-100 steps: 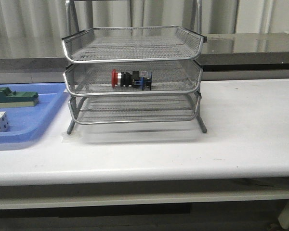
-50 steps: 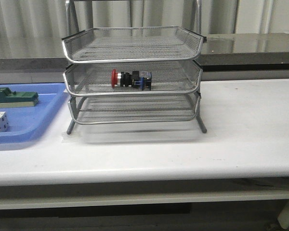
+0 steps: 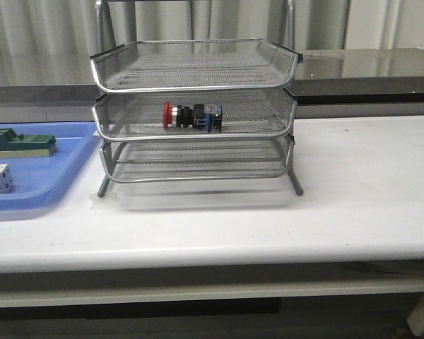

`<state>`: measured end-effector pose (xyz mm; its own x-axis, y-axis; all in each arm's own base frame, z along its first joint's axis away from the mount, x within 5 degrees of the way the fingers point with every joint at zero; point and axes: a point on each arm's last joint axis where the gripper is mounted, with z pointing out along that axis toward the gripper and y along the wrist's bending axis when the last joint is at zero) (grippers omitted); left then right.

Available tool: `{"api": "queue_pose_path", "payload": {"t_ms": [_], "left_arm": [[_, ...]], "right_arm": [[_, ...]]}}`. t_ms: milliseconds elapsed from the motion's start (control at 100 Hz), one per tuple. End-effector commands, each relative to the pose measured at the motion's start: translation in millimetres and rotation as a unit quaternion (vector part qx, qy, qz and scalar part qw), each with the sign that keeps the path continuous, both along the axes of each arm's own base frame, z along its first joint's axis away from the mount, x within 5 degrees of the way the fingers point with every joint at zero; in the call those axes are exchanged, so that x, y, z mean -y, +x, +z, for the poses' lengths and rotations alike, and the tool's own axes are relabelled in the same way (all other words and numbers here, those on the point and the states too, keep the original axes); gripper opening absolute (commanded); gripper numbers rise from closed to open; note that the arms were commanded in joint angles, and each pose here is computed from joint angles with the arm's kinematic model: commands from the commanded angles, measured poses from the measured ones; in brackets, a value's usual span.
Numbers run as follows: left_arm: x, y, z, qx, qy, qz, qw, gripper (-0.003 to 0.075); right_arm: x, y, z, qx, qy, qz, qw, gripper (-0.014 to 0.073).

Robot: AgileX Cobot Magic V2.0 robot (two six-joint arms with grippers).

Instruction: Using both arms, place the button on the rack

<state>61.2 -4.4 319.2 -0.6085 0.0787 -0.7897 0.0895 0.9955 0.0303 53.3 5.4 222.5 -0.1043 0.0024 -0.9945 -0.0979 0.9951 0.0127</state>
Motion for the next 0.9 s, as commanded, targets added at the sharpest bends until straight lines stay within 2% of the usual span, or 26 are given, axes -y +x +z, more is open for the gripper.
{"api": "queue_pose_path", "payload": {"t_ms": [0, 280, 890], "left_arm": [[1, 4, 12, 0.038, -0.012, 0.003, 0.999, -0.0021], [1, 4, 12, 0.038, -0.012, 0.003, 0.999, -0.0021], [1, 4, 12, 0.038, -0.012, 0.003, 0.999, -0.0021]], "right_arm": [[2, -2, 5, 0.056, 0.004, -0.015, 0.998, -0.0060], [2, 1, -22, 0.046, 0.003, -0.020, 0.999, -0.0060], [2, 1, -21, 0.048, 0.003, -0.020, 0.999, -0.0060]]}}
